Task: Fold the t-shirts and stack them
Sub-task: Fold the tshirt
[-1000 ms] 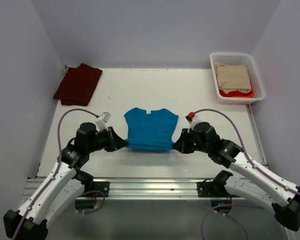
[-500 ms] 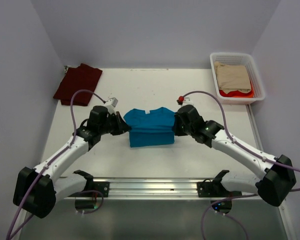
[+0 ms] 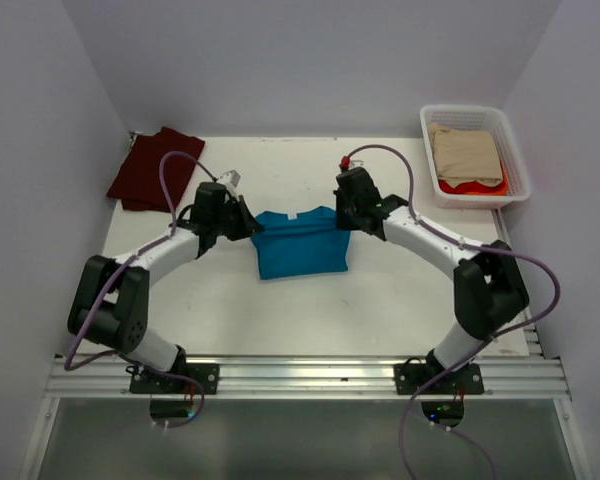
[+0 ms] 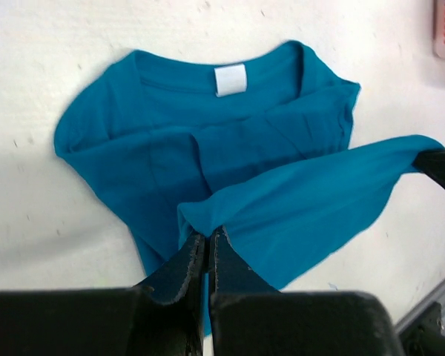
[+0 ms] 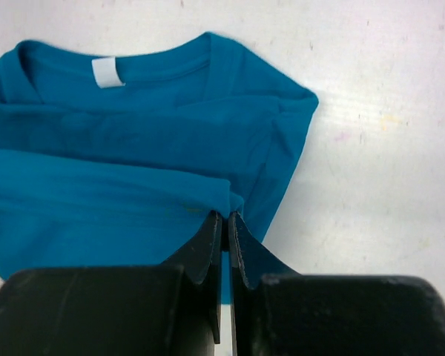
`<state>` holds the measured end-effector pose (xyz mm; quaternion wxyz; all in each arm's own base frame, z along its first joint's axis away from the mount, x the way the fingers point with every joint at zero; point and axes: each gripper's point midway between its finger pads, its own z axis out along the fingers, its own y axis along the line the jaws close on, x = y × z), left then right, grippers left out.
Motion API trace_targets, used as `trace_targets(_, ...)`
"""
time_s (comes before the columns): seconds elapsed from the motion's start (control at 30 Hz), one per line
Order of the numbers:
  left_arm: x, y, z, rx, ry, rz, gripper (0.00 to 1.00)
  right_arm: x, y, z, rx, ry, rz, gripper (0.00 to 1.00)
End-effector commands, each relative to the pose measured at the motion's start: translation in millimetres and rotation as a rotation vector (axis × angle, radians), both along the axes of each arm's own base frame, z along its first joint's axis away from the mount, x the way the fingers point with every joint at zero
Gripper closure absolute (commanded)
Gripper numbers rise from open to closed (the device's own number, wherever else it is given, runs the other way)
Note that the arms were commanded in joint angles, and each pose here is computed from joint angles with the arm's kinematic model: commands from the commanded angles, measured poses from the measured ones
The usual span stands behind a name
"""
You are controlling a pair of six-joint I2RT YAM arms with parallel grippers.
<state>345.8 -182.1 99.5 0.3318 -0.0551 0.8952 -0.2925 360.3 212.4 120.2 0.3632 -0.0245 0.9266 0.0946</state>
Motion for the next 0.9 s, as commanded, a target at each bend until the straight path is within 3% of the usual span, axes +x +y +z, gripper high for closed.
trace_targets(0.0, 58, 16, 2, 0.044, -0.103, 0.061, 1.0, 50, -10, 2, -0.056, -0.049, -0.068, 1.0)
trace_targets(0.03, 77, 15, 13, 0.024, -0.125, 0.061, 1.0, 61, -11, -1, -0.059, -0.047, -0.086, 1.0)
trace_targets(0.1, 99, 18, -14, 0.031, -0.072, 0.08, 1.0, 95, -5, 8, -0.054, -0.069, -0.12, 1.0)
trace_targets(0.13, 124, 22, 0, 0.015, -0.1, 0.103, 1.0, 108, -7, -24, -0.107, -0.019, -0.142, 1.0)
trace_targets(0.17, 137, 25, -15, 0.011, -0.083, 0.124, 1.0, 140, 1, -3, -0.084, -0.072, -0.163, 0.95)
trace_targets(0.2, 150, 30, -14, 0.014, -0.096, 0.148, 0.84, 149, 2, -11, -0.106, -0.045, -0.161, 0.75)
trace_targets(0.23, 172, 44, -8, 0.039, -0.112, 0.221, 0.63, 159, 9, -51, -0.129, 0.023, -0.137, 0.52)
trace_targets(0.27, 181, 48, -1, 0.037, -0.133, 0.245, 0.15, 185, 17, -21, -0.108, -0.047, -0.139, 0.19)
trace_targets(0.3, 188, 52, 10, 0.038, -0.164, 0.257, 0.0, 186, 15, -25, -0.132, -0.025, -0.141, 0.06)
trace_targets(0.37, 191, 60, 49, 0.045, -0.269, 0.285, 0.0, 185, 14, -16, -0.126, -0.048, -0.134, 0.01)
trace_targets(0.43, 181, 61, 88, 0.025, -0.388, 0.288, 0.0, 191, 20, 16, -0.04, -0.18, -0.137, 0.01)
trace_targets(0.53, 166, 57, 112, 0.008, -0.458, 0.238, 0.0, 172, 12, 45, 0.011, -0.258, -0.131, 0.01)
trace_targets(0.87, 130, 7, 69, -0.124, -0.33, -0.038, 0.0, 135, 23, 46, 0.094, -0.219, -0.021, 0.02)
